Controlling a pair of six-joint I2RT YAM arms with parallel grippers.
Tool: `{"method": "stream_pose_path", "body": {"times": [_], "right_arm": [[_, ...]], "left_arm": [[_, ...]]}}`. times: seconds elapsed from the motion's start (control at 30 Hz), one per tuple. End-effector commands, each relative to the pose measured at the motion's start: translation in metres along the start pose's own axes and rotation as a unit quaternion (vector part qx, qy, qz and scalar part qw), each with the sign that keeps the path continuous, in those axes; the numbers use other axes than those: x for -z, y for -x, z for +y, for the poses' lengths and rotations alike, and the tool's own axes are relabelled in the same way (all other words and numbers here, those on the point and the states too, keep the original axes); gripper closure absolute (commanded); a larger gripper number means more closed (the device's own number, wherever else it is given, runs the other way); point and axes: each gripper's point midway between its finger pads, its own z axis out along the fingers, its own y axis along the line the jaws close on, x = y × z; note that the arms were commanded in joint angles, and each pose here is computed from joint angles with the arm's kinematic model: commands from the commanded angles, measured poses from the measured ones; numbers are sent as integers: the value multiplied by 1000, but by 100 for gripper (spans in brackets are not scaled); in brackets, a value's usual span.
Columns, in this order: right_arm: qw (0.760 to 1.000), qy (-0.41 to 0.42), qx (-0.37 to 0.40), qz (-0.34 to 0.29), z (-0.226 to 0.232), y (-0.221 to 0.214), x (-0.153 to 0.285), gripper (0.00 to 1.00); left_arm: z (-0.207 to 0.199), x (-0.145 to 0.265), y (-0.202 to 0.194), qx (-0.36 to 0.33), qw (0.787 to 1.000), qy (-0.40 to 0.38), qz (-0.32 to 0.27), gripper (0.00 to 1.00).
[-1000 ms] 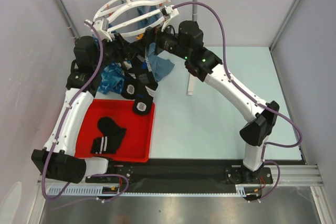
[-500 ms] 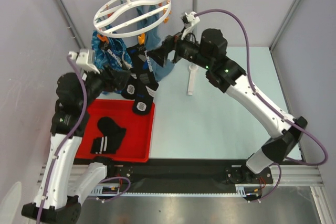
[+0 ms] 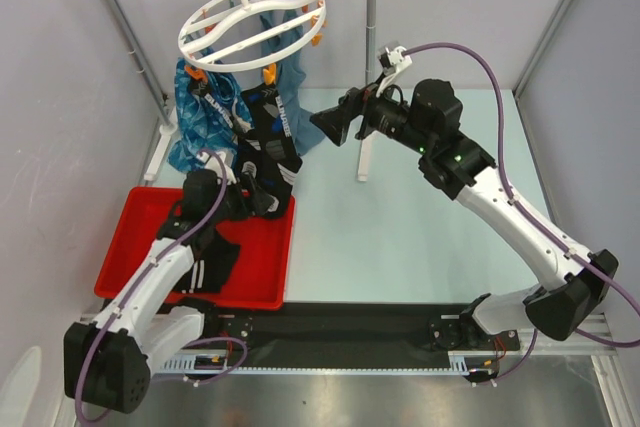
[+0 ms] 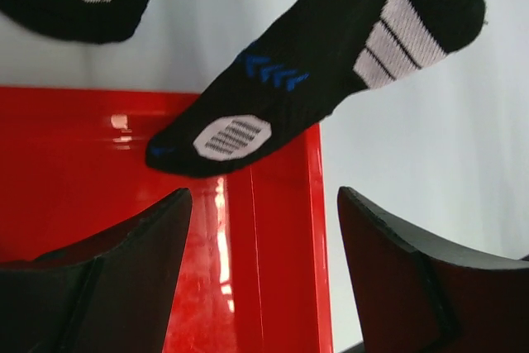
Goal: Clip the socks to the hanger
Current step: Rotate the hanger at the clothesline.
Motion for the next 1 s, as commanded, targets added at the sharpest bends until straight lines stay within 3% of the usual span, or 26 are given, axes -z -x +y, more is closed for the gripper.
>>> {"method": "stream_pose_path", "body": {"times": [0.0,0.17,0.4,0.43,0.47,0.53,0.57,0.67,0.97], "right_arm": [[1000,1,8,-28,6,14,12,0],[1000,-1,6,-25,4,9,14,0],[1000,0,3,-22,1,4,14,0],[1000,2,3,-22,1,5,15,0],[1000,2,2,-19,1,2,14,0],[1000,0,3,-21,0,3,16,0],[1000,0,3,-21,0,3,17,0],[1000,-1,3,-18,-2,-1,18,0],[1000,-2,-2,-23,-11,-3,15,0]], "left_arm": [[-16,-9,47,-17,997,-5,-80,25],[-14,-25,62,-15,996,14,-92,25],[-32,-50,72,-22,995,-34,-93,30],[-36,-51,76,-27,994,-43,-100,33],[-36,-53,75,-29,994,-44,-96,45],[-41,-52,78,-32,993,-54,-97,58],[-43,-52,81,-33,993,-58,-101,74],[-41,-50,89,-32,993,-44,-110,98],[-20,-34,145,-31,984,68,-163,100]]}}
